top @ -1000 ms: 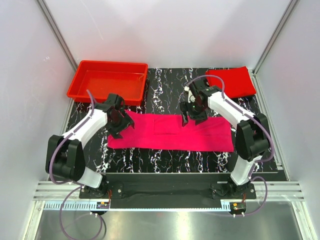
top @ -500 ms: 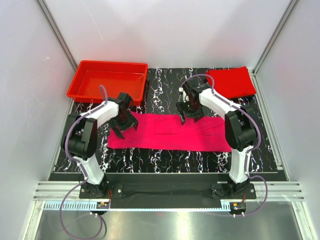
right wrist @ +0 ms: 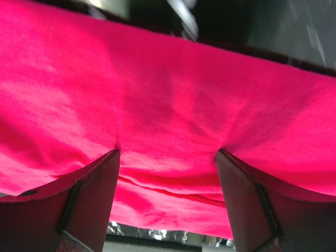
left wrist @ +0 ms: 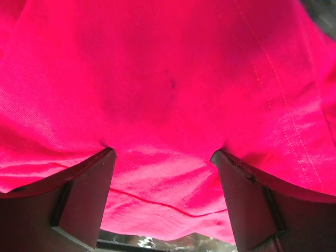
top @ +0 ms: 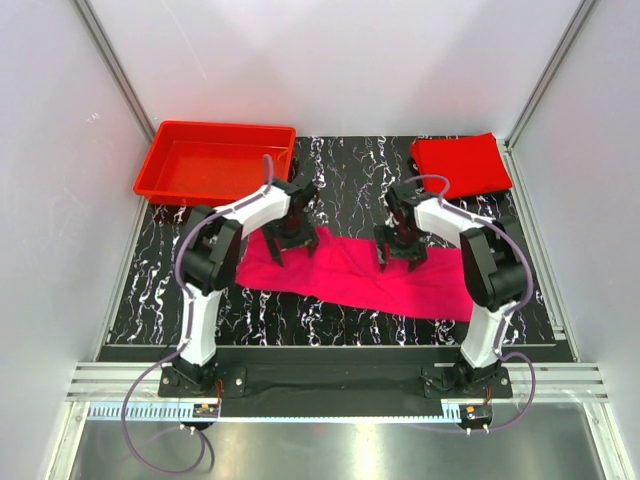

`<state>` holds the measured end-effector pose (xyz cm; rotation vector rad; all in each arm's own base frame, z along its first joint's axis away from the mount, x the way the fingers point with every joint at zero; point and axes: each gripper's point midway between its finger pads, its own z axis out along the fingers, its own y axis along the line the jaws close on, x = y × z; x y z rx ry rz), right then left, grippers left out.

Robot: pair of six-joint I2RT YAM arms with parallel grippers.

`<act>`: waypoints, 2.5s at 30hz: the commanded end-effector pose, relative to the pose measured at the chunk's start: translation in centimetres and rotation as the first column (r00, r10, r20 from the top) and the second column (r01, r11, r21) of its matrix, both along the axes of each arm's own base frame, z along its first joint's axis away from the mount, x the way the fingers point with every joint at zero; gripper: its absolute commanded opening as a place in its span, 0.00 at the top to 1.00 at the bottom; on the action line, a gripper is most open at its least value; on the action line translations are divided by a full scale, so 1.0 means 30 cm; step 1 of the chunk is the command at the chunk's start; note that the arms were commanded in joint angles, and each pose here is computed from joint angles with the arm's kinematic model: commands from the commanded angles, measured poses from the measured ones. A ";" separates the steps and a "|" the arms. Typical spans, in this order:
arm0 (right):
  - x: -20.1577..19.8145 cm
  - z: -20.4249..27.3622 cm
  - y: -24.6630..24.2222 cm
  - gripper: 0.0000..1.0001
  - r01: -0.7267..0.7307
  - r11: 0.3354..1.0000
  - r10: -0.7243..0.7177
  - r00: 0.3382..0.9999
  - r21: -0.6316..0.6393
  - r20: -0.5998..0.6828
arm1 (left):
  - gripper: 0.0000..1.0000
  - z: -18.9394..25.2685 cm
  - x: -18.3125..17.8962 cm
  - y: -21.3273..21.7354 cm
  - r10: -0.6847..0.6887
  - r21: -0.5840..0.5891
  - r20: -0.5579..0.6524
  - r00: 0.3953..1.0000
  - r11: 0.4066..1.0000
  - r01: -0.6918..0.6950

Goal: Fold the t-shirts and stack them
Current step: Fold the tshirt

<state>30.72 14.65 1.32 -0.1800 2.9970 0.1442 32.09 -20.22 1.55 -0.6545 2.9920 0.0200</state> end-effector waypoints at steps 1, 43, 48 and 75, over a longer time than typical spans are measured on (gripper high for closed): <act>-0.123 -0.016 -0.043 0.18 0.115 0.993 -0.114 0.989 0.004 -0.096 | 0.16 -0.082 -0.036 -0.120 -0.086 -0.045 -0.080 0.993 0.996 0.082; 0.037 0.347 0.295 0.15 0.205 0.907 -0.208 0.978 0.369 -0.033 | 0.23 0.875 0.688 -0.389 0.064 -0.766 0.609 0.790 0.303 0.566; 0.163 0.393 0.183 0.15 0.080 0.978 -0.113 0.979 0.191 0.167 | 0.22 1.101 0.517 -0.427 0.045 -0.718 0.676 0.735 0.264 0.644; 0.648 0.001 0.483 0.16 -0.143 0.990 0.139 0.936 -0.013 0.325 | 0.21 0.990 -0.252 0.071 -0.133 -0.356 0.745 0.653 0.749 0.559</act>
